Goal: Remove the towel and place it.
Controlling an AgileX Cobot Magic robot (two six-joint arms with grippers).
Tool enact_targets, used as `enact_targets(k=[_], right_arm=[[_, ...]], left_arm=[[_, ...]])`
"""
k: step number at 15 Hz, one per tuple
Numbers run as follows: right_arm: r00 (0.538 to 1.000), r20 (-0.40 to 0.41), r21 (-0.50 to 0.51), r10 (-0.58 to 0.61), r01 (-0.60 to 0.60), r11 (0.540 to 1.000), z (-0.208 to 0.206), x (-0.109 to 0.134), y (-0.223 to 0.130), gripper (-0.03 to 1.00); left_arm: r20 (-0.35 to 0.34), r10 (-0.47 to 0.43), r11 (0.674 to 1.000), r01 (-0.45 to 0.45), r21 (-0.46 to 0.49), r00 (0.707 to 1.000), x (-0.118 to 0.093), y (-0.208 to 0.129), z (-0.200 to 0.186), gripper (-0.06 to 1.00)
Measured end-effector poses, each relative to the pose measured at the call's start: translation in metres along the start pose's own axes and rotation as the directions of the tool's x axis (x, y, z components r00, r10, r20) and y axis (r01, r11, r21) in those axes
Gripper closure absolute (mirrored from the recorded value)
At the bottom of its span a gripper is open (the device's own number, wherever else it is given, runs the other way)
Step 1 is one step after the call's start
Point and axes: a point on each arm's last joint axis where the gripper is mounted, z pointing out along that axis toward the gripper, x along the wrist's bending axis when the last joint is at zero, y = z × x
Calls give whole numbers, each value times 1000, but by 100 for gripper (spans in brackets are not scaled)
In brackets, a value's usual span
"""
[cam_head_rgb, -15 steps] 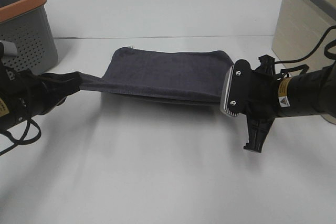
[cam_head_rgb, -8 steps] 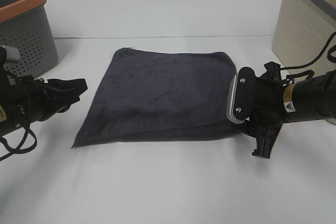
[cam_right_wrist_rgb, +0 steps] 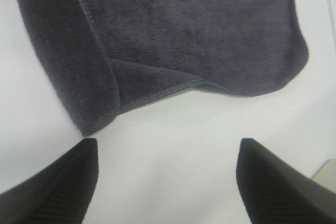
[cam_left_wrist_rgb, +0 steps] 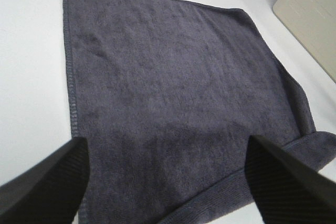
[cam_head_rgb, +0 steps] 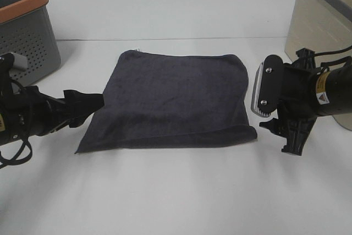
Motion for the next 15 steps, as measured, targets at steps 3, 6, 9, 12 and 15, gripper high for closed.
enact_targets(k=[3,6,9,12,15], right_arm=[[993,111,-53,48,-42,998,-24,-21,12,24],[942,199,-114,272,-253,961,-37,-58,27,24],[871,204,-117,447,-431,895,-52,-94,42,25],[766,203,-135,610,-595,792,-76,-131,60,25],[629,245,-172,737,-720,672,-102,-163,71,25]], left_arm=[[-121,106,993,-100,57,987,-8,47,-2,19],[-288,202,976,-169,136,936,-9,99,2,19],[-437,262,963,-203,178,861,-10,146,0,19],[-488,336,939,-248,238,805,-25,198,-10,19],[-440,377,918,-266,294,815,-43,233,-14,19]])
